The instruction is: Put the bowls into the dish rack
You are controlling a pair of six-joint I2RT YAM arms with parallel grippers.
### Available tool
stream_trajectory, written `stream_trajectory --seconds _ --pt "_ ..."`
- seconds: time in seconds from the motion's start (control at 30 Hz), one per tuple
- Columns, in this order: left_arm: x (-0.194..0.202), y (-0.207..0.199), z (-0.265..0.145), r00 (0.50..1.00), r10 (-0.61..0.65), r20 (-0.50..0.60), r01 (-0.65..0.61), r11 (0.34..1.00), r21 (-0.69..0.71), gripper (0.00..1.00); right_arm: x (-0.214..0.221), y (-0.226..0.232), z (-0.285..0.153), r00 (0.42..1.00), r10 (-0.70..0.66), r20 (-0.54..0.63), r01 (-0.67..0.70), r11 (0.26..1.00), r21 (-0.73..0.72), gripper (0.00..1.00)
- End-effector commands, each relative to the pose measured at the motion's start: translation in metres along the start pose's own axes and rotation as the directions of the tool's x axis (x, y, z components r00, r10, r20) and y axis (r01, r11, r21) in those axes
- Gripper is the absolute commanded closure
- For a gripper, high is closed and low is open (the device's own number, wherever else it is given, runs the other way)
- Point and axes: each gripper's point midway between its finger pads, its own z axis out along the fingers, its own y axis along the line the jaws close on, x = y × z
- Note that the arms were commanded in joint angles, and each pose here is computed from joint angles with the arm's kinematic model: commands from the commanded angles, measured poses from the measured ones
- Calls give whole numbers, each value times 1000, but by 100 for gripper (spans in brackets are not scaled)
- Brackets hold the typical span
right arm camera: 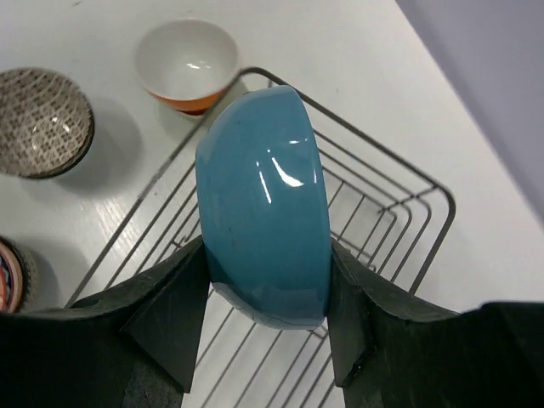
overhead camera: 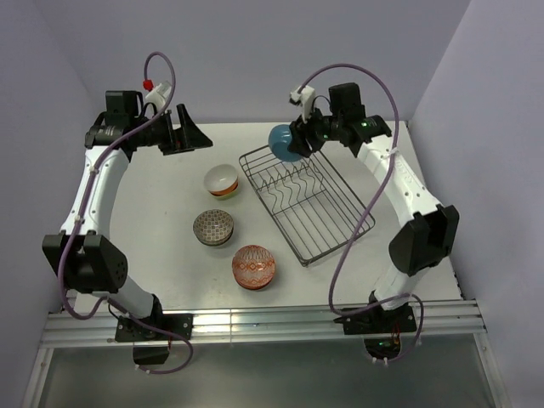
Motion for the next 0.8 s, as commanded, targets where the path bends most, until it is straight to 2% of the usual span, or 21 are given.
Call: stream_trajectory --seconds 0.0,0.07,0.17,0.33,0.77 --pt "-13 -17 -14 995 46 92 -46 999 -4 0 -21 -30 -9 963 254 93 -258 966 31 100" --pt "-11 -18 -14 995 35 97 -35 999 1 1 -10 -50 -5 933 347 93 -352 935 48 100" --pt "-7 -15 -12 995 18 94 -18 1000 1 0 3 -68 2 908 410 88 -416 908 57 100" --pt "-1 -12 -9 997 -20 80 20 1000 7 0 19 -91 12 890 448 84 -454 886 89 100" --pt "6 -3 -3 996 -50 68 51 999 -4 1 58 -110 39 861 509 17 -503 845 182 100"
